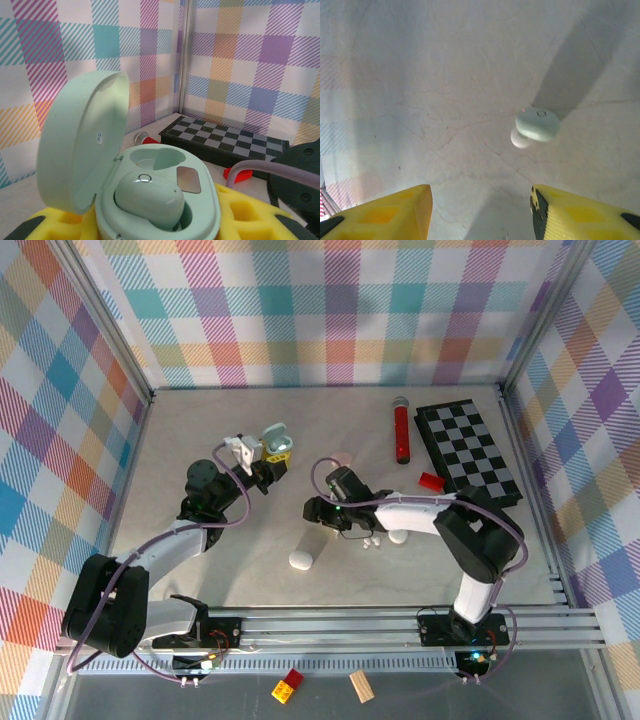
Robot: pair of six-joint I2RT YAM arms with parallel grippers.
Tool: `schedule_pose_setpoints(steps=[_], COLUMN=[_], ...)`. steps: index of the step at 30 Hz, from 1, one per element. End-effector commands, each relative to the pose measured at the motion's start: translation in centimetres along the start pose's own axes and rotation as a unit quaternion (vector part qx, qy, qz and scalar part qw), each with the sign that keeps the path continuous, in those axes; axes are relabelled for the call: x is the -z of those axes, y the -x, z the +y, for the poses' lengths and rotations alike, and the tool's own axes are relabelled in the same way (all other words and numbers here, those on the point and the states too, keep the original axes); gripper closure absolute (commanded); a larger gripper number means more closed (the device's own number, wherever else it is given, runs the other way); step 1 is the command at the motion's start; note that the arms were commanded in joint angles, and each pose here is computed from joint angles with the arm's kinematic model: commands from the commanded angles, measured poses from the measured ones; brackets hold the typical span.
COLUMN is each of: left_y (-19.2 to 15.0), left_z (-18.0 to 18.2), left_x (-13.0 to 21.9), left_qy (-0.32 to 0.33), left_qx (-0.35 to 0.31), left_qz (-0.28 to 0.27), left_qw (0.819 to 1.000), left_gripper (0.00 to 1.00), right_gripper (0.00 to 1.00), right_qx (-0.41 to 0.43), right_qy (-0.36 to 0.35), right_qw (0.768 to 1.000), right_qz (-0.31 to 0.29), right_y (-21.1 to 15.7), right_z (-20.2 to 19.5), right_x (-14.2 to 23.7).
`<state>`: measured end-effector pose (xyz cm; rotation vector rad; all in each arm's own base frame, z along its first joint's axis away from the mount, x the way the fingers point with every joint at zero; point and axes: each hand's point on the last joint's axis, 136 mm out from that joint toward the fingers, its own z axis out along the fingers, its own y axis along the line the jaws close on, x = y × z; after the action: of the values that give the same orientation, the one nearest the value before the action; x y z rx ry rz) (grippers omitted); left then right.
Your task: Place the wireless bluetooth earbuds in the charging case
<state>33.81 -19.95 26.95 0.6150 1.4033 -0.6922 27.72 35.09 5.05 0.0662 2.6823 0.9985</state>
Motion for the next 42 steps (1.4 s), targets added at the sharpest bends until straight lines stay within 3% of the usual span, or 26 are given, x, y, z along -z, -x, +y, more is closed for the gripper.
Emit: schedule_pose_setpoints(steps=[1, 26, 33, 37, 42], left_y=[1.3, 0.9, 0.9, 1.0, 0.9], left_z=[-0.3, -0.4, -0.5, -0.5, 1.3], left_x=[0.7, 0.9, 1.0, 1.0, 1.4], left_qy=[-0.006, -0.006, -0.007, -0.006, 0.024], left_qx=[-0.005, -0.007, -0.007, -0.008, 0.014], left_qz=[-0.015, 0.000, 0.001, -0.001, -0.002], left_qw=[1.000, 1.000, 1.000, 1.000, 1.000], left_gripper=[0.73, 0.73, 0.73, 0.73, 0.74], right_gripper=[0.46, 0.48, 0.53, 0.52, 0.48], right_qx=[-0.004, 0.034, 0.047, 0.079, 0.146], right_qy=[0.010, -0.069, -0.112, -0.153, -0.136], right_qw=[1.000, 0.997, 0.993, 0.985, 0.979], right_qz=[-0.001, -0.004, -0.003, -0.016, -0.028], right_y=[0.7, 4.3, 4.6, 5.3, 6.2], right_z=[0.6, -2.1, -3.2, -4.0, -2.3], right_x=[-1.0, -2.8, -2.2, -1.0, 0.3])
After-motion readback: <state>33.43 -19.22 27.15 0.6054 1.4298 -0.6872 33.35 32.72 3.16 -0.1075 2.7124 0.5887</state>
